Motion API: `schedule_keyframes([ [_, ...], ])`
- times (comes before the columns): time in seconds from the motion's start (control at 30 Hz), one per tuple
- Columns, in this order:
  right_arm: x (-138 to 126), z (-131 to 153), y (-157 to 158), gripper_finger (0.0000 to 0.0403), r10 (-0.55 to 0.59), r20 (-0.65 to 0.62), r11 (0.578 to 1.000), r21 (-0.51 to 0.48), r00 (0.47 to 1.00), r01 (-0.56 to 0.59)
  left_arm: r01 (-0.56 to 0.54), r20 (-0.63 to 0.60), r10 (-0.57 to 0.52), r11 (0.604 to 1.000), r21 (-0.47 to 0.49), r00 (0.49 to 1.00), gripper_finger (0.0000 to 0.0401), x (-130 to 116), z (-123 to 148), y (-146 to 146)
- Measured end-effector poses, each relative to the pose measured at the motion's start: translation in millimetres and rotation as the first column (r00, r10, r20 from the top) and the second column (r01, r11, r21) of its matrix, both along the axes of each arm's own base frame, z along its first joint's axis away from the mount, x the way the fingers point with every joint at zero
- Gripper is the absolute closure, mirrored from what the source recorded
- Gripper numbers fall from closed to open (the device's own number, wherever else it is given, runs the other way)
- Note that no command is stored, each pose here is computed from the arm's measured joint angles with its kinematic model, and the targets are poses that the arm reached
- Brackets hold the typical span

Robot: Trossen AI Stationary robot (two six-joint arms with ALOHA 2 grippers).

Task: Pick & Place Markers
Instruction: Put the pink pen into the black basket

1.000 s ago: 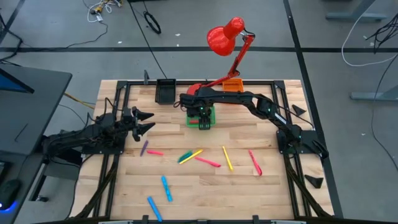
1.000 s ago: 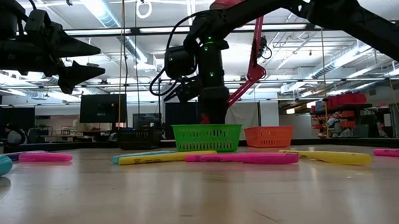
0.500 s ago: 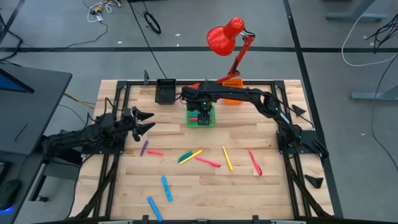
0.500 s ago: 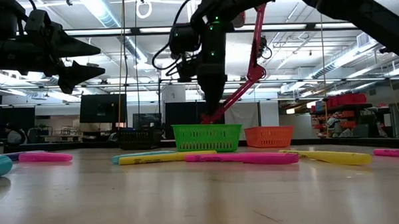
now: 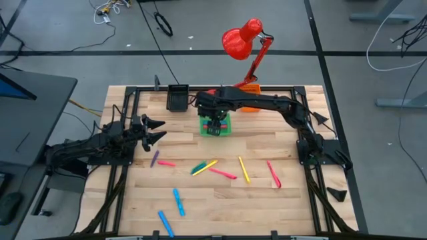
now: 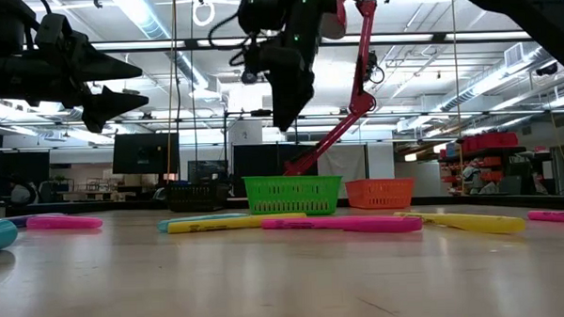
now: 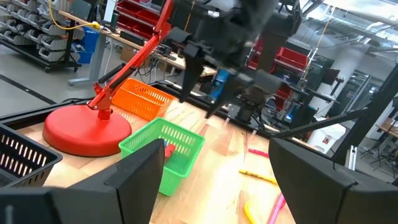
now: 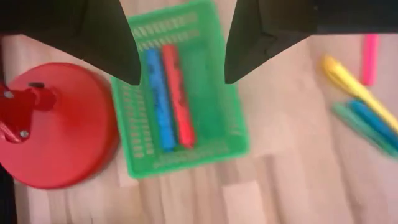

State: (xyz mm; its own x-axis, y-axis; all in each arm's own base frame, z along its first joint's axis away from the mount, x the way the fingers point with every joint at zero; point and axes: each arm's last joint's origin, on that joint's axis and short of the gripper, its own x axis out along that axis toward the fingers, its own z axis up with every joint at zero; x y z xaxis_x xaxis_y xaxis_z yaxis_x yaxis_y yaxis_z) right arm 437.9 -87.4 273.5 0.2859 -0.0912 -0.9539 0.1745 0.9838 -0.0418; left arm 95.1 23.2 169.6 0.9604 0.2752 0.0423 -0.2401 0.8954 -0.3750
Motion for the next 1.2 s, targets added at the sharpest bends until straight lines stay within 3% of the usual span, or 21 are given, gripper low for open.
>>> schedule_keyframes([
  [0.23, 5, 18, 21, 0.0167, -0.017, 0.130, 1.000, 0.005, 0.991, 0.017, 0.000, 0.000, 0.000, 1.000, 0.000, 1.000, 0.0105, 0, 0, 0],
  [0.53, 19, 40, 47, 0.0167, -0.003, 0.347, 1.000, 0.008, 0.938, 0.000, 0.000, -0.001, 0.000, 1.000, 0.000, 1.000, 0.0105, 0, 0, 0],
  [0.9, 31, 49, 73, 0.0167, -0.018, 0.485, 0.999, 0.047, 0.874, -0.005, 0.000, -0.001, 0.000, 1.000, 0.000, 1.000, 0.0105, 0, 0, 0],
  [1.2, 32, 51, 83, 0.0167, -0.010, 0.498, 0.998, 0.054, 0.867, -0.020, 0.000, -0.001, 0.000, 1.000, 0.000, 1.000, 0.0105, 0, 0, 0],
])
